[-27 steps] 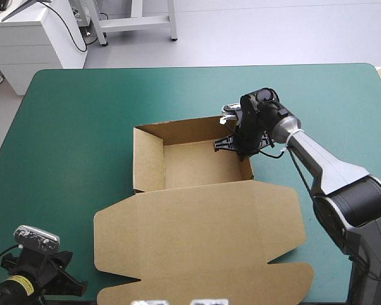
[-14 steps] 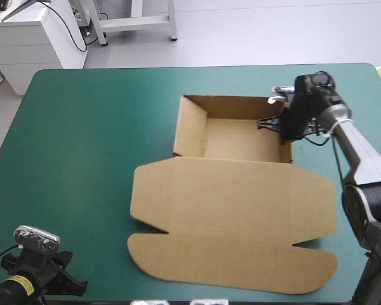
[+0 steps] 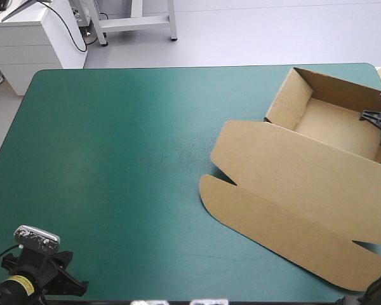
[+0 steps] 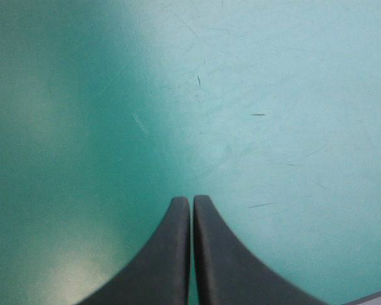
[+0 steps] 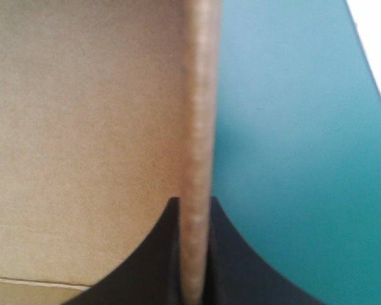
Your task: Fold the box
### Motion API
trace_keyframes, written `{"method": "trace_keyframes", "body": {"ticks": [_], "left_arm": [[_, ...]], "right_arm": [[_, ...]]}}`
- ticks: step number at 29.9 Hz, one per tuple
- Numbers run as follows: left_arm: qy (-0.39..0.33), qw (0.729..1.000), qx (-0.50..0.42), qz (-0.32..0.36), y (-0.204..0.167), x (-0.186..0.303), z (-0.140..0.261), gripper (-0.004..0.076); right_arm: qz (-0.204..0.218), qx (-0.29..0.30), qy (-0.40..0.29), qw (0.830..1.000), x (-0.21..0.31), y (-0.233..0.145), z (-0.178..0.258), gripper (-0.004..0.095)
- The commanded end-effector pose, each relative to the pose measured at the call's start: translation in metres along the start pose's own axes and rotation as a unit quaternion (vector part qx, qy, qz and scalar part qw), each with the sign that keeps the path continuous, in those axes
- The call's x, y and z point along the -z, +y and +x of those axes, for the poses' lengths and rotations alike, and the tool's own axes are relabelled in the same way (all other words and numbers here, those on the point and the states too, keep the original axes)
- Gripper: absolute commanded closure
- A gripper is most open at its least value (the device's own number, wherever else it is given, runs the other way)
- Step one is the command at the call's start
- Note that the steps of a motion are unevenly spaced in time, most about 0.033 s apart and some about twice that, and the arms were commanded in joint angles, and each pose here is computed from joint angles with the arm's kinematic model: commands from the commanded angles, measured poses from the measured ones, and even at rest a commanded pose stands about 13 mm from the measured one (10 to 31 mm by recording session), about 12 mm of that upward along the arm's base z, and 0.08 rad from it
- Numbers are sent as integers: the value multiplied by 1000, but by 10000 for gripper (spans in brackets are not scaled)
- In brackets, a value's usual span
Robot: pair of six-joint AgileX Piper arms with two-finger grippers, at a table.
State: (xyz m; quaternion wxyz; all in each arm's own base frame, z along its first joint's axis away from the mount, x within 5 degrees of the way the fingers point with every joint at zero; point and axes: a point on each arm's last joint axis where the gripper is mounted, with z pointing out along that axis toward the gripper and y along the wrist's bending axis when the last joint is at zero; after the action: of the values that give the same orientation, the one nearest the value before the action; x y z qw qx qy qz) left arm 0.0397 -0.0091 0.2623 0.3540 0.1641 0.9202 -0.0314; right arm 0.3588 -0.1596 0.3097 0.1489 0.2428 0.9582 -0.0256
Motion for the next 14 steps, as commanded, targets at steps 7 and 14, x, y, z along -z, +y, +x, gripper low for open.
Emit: {"method": "trace_keyframes", "body": {"ticks": [7,14], "left_arm": [[-33,999,7,19,-3,4,-10,731],[-33,999,7,19,-3,4,-10,731]], "right_arm": [[101,-23,-40,994,37,-57,1,919],[105,-19,-40,994,37,-58,1,614]]}}
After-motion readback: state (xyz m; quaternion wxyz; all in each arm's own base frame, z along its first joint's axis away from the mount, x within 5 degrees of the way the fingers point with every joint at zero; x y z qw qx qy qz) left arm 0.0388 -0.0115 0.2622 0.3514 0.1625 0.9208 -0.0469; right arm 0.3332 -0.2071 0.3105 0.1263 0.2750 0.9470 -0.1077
